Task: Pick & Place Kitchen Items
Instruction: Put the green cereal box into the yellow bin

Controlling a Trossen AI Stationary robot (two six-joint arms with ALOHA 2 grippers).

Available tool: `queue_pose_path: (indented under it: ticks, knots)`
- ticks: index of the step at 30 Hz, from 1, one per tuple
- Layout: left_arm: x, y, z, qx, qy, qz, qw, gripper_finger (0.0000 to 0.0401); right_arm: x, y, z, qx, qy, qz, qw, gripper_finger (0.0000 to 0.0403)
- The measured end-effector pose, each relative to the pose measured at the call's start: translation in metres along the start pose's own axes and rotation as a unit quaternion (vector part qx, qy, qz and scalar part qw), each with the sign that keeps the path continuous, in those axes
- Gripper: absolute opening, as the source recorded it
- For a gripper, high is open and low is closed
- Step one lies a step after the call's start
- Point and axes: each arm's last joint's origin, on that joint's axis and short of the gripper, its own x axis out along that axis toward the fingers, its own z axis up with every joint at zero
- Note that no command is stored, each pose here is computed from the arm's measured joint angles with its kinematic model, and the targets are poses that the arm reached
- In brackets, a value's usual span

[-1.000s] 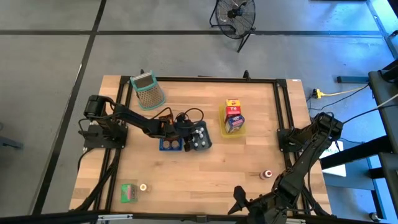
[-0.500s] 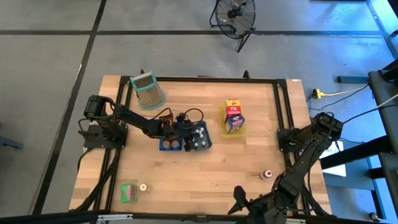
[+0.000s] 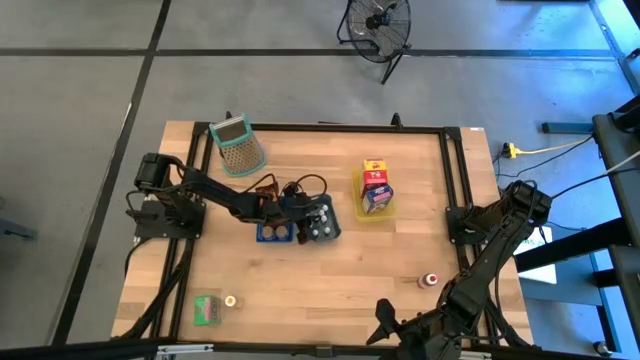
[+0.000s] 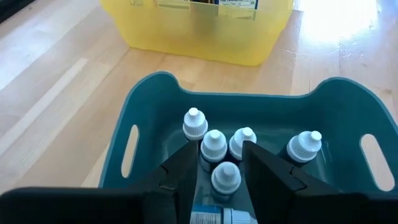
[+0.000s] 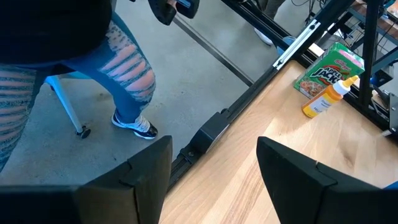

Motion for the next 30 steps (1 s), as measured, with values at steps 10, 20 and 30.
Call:
queue_pose_path:
  ticks: [10,20,30]
  knots:
    - [-0.011,-0.002,0.024,0.007,-0.04,-0.006,0.999,0.0122,0.0,0.0,0.0,0.0,0.0,0.0,1.0,0.0236]
    - [-0.065,-0.01,0.052,0.025,-0.097,-0.036,0.994,0.0119,0.0,-0.001,-0.004,-0.007,0.017,-0.008,1.0,0.0236]
    - [-0.153,-0.043,0.064,0.079,-0.181,-0.149,0.969,0.0118,0.002,-0.006,-0.004,0.012,0.022,-0.044,0.999,0.0236]
